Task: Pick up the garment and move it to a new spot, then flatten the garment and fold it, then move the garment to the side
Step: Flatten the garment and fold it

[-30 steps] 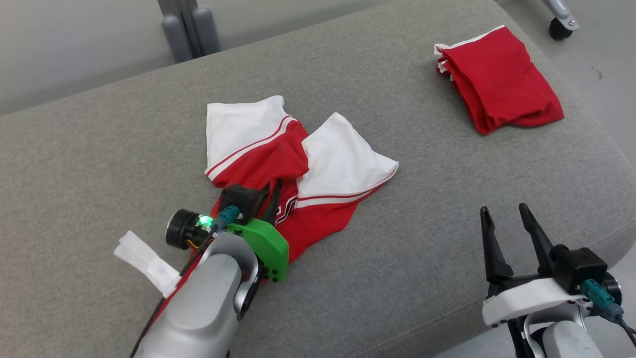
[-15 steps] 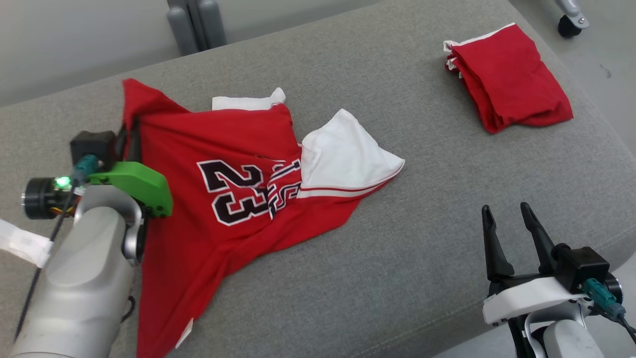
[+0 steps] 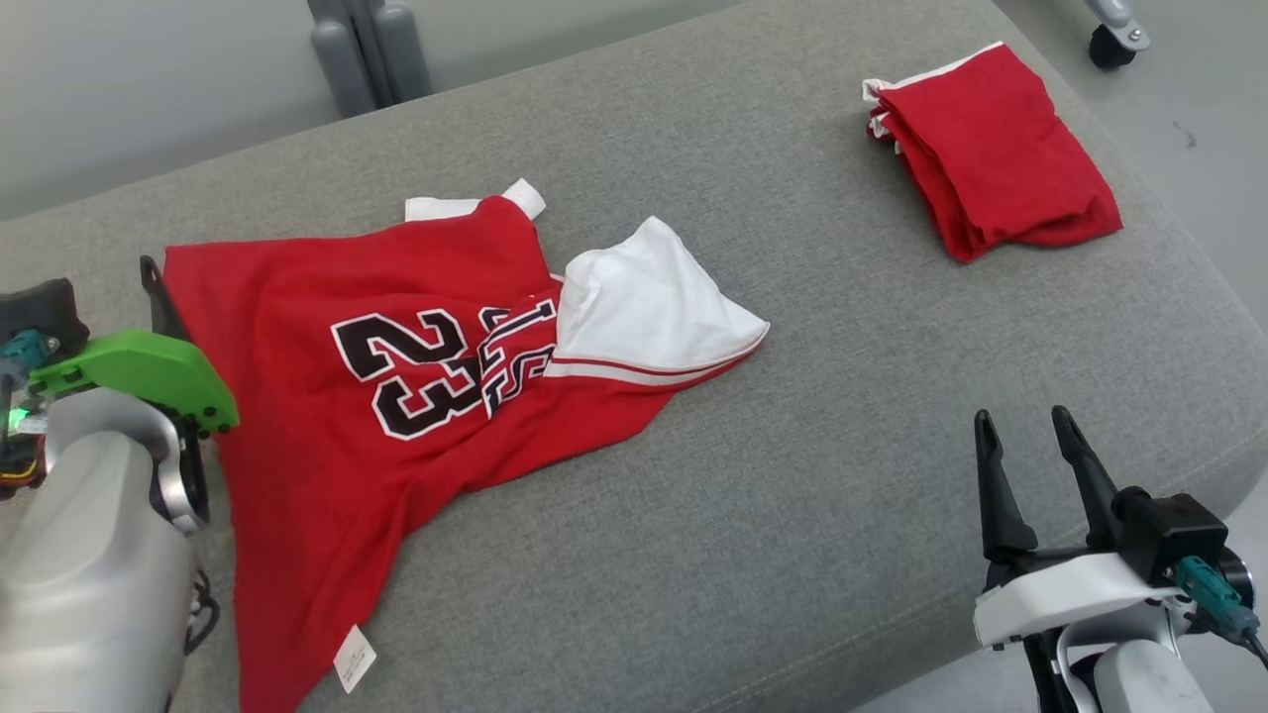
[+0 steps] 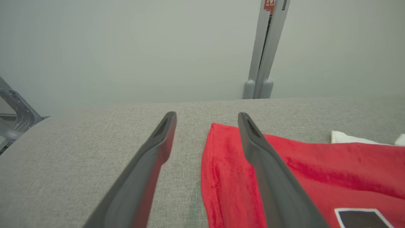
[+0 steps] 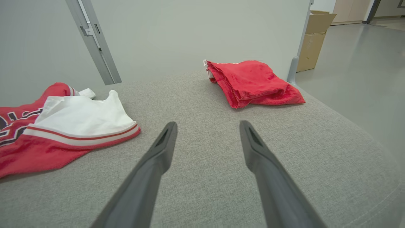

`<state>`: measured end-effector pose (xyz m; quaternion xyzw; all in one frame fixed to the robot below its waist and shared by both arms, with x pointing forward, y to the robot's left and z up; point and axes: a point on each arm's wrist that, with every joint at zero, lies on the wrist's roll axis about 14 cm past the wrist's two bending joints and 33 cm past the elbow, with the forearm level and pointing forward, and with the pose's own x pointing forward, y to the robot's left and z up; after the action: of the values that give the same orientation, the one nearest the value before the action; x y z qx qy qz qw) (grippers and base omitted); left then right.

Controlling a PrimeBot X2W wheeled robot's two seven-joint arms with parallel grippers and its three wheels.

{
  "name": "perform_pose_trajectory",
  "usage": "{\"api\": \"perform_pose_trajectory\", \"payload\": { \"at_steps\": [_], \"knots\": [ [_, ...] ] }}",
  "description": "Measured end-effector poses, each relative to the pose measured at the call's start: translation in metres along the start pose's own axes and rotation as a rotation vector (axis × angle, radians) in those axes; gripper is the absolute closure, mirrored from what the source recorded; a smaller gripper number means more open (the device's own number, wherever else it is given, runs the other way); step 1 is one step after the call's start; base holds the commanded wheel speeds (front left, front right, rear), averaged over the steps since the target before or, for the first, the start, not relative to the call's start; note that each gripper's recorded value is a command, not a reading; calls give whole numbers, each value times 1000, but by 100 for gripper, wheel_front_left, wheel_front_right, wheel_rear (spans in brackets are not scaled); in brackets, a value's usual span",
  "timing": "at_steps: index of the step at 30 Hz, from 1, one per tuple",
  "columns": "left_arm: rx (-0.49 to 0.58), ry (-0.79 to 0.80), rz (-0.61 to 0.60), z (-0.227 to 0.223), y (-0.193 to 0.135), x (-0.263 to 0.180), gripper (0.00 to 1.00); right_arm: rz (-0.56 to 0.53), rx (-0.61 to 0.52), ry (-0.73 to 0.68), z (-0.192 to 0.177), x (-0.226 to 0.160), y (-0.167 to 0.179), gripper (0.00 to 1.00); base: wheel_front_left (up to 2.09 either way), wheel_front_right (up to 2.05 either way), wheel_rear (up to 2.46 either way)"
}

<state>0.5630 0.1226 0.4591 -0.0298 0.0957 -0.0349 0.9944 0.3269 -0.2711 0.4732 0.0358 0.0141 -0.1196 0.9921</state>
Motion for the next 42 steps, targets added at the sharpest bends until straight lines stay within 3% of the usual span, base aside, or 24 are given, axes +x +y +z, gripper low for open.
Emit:
{"api": "perform_pose_trajectory", "payload": {
  "at_steps": [2, 6, 10, 14, 20, 29, 31, 35, 37, 38, 42],
  "knots": [
    [-68, -23, -26, 6, -14, -3, 0, 0, 2, 7, -2, -2, 0, 0, 0, 0, 0],
    [-140, -23, -230, 4, -84, -18, 0, 22, 5, 9, -4, 1, 8, 0, 0, 0, 0],
    [-167, 36, -451, -3, -153, -35, 0, 41, 2, 5, -2, 7, 14, 0, 0, 0, 0],
    [-123, 116, -606, -16, -198, -48, 0, 56, -3, 0, 0, 14, 19, 0, 0, 0, 0],
    [-61, 230, -717, -43, -232, -57, 0, 35, -7, 21, -6, 15, 14, 0, 0, 0, 0],
    [-60, 293, -755, -64, -247, -57, 0, -8, -7, 51, -14, 10, 1, 0, 0, 0, 0],
    [-57, 286, -755, -63, -247, -57, 33, -7, -6, 51, -14, 10, 1, 0, 0, 0, 0],
    [-57, 263, -761, -58, -248, -58, 62, 4, -3, 39, -11, 14, 4, 0, 0, 0, 0],
    [-62, 248, -773, -55, -251, -59, 91, 7, -2, 36, -10, 15, 5, 0, 0, 0, 0],
    [-60, 245, -779, -54, -252, -61, 100, 8, -1, 36, -10, 15, 6, 0, 0, 0, 0],
    [-54, 221, -824, -49, -262, -70, 100, 10, 1, 31, -8, 15, 6, 0, 0, 0, 0]
  ]
}}
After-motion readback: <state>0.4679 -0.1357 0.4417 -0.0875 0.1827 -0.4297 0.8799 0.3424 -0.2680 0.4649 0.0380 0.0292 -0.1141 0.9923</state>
